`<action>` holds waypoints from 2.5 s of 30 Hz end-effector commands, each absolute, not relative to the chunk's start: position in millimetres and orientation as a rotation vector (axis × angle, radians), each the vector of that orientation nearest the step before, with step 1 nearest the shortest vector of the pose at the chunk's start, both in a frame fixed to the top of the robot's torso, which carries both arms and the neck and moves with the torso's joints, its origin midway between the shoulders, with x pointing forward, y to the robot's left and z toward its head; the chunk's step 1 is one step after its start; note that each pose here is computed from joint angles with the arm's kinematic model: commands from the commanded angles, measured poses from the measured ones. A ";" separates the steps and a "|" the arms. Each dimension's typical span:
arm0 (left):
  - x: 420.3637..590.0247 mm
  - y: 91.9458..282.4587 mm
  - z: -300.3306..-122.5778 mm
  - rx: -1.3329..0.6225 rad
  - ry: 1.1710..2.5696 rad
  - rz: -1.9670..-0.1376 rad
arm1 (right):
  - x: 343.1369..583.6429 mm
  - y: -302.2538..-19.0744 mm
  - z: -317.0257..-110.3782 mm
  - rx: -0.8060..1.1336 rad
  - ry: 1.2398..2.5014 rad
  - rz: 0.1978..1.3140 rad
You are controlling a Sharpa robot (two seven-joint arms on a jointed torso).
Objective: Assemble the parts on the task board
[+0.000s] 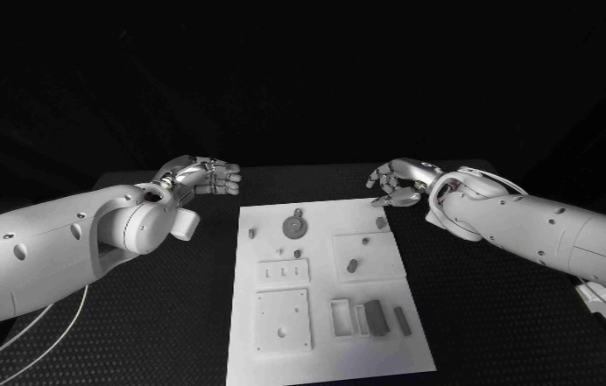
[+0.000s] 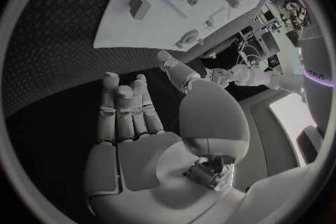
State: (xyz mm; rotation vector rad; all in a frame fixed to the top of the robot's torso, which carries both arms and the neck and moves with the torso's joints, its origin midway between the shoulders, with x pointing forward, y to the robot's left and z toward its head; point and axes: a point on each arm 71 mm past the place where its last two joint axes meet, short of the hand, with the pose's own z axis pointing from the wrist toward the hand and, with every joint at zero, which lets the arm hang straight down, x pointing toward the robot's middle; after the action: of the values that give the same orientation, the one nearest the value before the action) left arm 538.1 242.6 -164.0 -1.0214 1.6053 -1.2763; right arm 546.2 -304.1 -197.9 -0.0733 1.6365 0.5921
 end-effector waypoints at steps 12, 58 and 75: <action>538.0 244.1 -162.8 -0.998 1.605 -1.292 | 526.2 -319.1 -229.7 -0.055 1.774 0.629; 538.8 246.5 -163.9 -1.005 1.610 -1.278 | 526.5 -323.9 -254.0 -0.022 1.791 0.612; 538.8 247.5 -164.1 -1.008 1.610 -1.272 | 526.7 -325.6 -253.5 -0.017 1.784 0.609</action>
State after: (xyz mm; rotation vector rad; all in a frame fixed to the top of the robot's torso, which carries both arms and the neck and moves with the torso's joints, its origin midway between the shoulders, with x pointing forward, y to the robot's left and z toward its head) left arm 539.0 249.2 -165.0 -1.0197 1.6062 -1.2602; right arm 527.6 -326.3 -252.4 -0.0094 1.7797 0.5971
